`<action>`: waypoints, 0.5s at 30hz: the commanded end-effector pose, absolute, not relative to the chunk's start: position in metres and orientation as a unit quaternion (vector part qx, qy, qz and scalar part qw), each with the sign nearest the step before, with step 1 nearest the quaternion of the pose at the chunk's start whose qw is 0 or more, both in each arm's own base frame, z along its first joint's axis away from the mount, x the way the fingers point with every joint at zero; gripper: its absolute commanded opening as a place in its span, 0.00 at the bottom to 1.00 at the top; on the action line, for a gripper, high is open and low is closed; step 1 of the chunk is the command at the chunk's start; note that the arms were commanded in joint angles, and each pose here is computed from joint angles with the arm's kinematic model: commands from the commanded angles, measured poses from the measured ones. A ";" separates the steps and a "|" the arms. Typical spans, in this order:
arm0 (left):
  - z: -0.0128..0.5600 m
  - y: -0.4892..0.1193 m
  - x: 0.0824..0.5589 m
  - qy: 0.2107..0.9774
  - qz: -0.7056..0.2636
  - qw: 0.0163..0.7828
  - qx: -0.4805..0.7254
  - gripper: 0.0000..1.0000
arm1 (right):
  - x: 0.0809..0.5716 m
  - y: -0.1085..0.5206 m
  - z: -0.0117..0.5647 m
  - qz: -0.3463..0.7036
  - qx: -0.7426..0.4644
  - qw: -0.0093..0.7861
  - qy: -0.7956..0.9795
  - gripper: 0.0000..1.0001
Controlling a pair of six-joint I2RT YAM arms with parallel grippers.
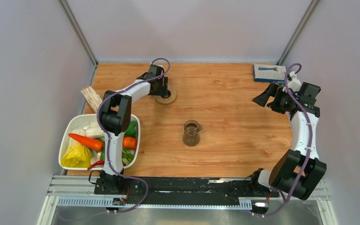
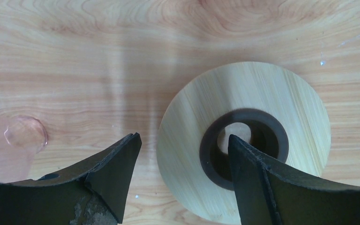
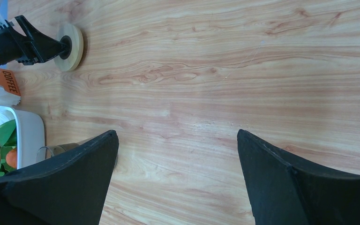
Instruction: Place the coffee filter in the dripper
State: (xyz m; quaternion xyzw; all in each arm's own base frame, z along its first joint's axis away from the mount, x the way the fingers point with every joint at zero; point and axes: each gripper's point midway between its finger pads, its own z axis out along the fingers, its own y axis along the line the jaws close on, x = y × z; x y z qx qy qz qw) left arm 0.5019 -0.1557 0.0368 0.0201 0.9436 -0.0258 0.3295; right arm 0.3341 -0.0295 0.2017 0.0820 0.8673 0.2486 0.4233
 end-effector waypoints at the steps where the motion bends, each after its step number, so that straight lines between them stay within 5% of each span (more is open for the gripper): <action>1: 0.048 -0.154 0.521 0.936 -0.026 0.351 0.010 0.78 | 0.339 -0.032 0.212 0.240 0.068 0.438 0.864 1.00; 5: 0.046 -0.156 0.520 0.940 -0.031 0.340 0.011 0.72 | 0.340 -0.032 0.212 0.241 0.069 0.438 0.864 1.00; 8: 0.054 -0.161 0.517 0.940 -0.048 0.337 0.013 0.56 | 0.340 -0.032 0.213 0.242 0.069 0.438 0.863 1.00; 15: 0.094 -0.165 0.504 0.934 -0.074 0.350 0.007 0.38 | 0.338 -0.030 0.218 0.243 0.065 0.444 0.860 1.00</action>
